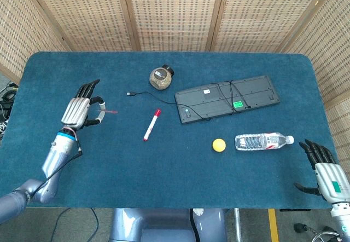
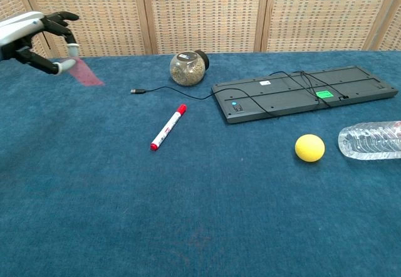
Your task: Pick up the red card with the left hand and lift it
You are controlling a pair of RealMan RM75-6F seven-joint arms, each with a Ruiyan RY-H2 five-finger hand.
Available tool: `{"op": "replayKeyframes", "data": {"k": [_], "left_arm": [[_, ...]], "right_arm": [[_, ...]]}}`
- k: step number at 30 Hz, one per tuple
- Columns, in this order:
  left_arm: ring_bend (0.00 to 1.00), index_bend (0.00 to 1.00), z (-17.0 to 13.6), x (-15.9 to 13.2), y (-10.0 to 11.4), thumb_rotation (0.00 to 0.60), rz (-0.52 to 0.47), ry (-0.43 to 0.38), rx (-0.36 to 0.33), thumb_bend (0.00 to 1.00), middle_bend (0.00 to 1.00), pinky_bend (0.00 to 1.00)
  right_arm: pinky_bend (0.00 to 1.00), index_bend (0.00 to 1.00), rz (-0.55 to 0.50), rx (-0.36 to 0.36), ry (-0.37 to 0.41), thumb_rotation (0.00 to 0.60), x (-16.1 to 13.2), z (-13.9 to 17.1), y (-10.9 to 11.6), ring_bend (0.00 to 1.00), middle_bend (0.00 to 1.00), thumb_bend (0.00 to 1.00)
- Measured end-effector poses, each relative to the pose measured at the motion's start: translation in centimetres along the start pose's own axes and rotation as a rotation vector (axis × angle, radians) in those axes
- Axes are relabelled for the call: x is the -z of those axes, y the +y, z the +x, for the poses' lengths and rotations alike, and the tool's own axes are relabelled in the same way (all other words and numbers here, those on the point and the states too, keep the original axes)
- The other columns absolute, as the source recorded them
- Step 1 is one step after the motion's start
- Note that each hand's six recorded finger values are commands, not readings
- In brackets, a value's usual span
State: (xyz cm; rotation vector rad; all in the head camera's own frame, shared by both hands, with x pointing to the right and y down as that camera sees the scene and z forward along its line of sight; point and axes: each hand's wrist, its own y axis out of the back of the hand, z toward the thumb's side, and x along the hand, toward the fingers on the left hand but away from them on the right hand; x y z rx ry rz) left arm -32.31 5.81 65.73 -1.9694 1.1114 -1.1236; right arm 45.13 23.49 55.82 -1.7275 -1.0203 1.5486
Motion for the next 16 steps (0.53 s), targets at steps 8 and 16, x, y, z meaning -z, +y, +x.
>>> {"op": "replayKeyframes", "data": {"k": [8,16], "left_arm": [[0.0,0.65,-8.0,-1.2,2.0,0.6,-0.085,-0.107,0.07,0.45,0.0,0.0],[0.0,0.65,-10.2,-4.1,0.9,0.6,-0.135,-0.181,0.163,0.45,0.0,0.0]], "right_arm": [[0.0,0.05,-0.004,0.036,0.002,0.6,0.1,0.1,0.8,0.0,0.0,0.0],[0.0,0.06,-0.016,0.061,0.02,0.6,-0.1,0.6,1.4,0.0,0.0,0.0]]}}
